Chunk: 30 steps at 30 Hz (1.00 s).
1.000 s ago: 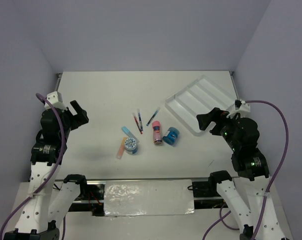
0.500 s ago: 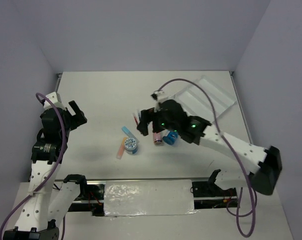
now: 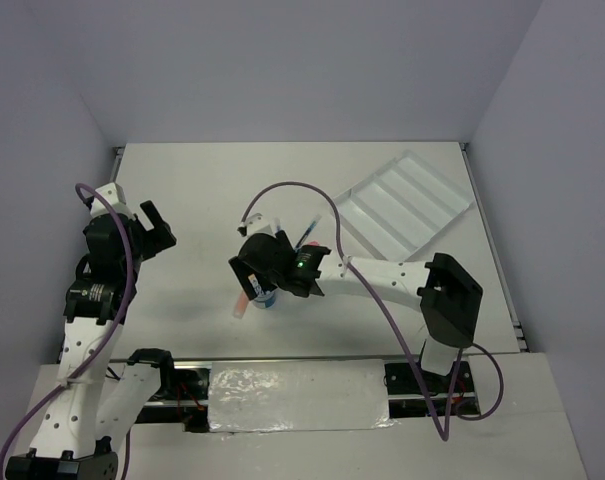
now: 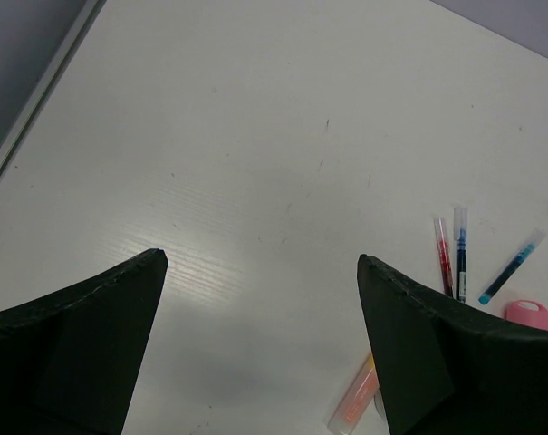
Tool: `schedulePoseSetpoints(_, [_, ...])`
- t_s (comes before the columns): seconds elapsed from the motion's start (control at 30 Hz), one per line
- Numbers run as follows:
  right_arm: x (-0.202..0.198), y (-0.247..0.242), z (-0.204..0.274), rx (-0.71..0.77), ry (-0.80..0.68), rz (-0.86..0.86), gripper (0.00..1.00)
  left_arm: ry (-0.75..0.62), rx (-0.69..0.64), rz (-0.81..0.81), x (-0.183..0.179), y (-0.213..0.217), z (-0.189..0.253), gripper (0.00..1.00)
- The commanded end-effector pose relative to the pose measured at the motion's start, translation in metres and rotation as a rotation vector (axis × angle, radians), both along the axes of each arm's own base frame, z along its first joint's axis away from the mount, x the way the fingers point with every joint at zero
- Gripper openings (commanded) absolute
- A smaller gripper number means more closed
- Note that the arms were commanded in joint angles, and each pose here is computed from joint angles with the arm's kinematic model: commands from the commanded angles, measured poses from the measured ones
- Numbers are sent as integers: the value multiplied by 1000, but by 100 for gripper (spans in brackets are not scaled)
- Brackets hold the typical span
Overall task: Sort the stationery into containers
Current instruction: Pick up the stationery from the center of the board.
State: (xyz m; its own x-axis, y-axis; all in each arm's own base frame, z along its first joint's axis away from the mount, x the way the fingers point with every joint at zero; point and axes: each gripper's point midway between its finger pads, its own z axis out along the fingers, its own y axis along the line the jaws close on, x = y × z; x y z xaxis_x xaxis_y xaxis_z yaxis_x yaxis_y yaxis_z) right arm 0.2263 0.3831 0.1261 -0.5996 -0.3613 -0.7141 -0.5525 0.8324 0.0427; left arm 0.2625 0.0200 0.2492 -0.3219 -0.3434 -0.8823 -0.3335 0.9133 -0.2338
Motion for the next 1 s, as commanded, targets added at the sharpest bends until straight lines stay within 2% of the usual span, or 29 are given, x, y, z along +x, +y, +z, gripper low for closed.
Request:
schedulePoseSetpoints(0.0, [14, 6, 11, 4, -58, -26, 100, -50, -4, -20, 3, -4, 15, 99])
schedulePoseSetpoints(0.2, [3, 25, -9, 10, 15, 54, 100, -45, -3, -23, 4, -4, 14, 99])
schedulePoseSetpoints(0.37, [2, 27, -21, 5, 32, 50, 99, -46, -5, -27, 4, -5, 14, 99])
schedulePoseSetpoints(0.73, [-3, 29, -47, -25, 75, 69, 85, -48, -6, -33, 5, -6, 14, 99])
schedulePoseSetpoints(0.83, [-4, 29, -43, -23, 72, 79, 64, -43, -5, -34, 5, -6, 13, 99])
schedulePoseSetpoints(0.87, [-5, 30, -41, -18, 73, 86, 48, -44, -5, -34, 5, -6, 13, 99])
schedulePoseSetpoints(0.97, [-9, 31, -22, 36, 56, 102, 14, -46, -5, -34, 5, -6, 14, 99])
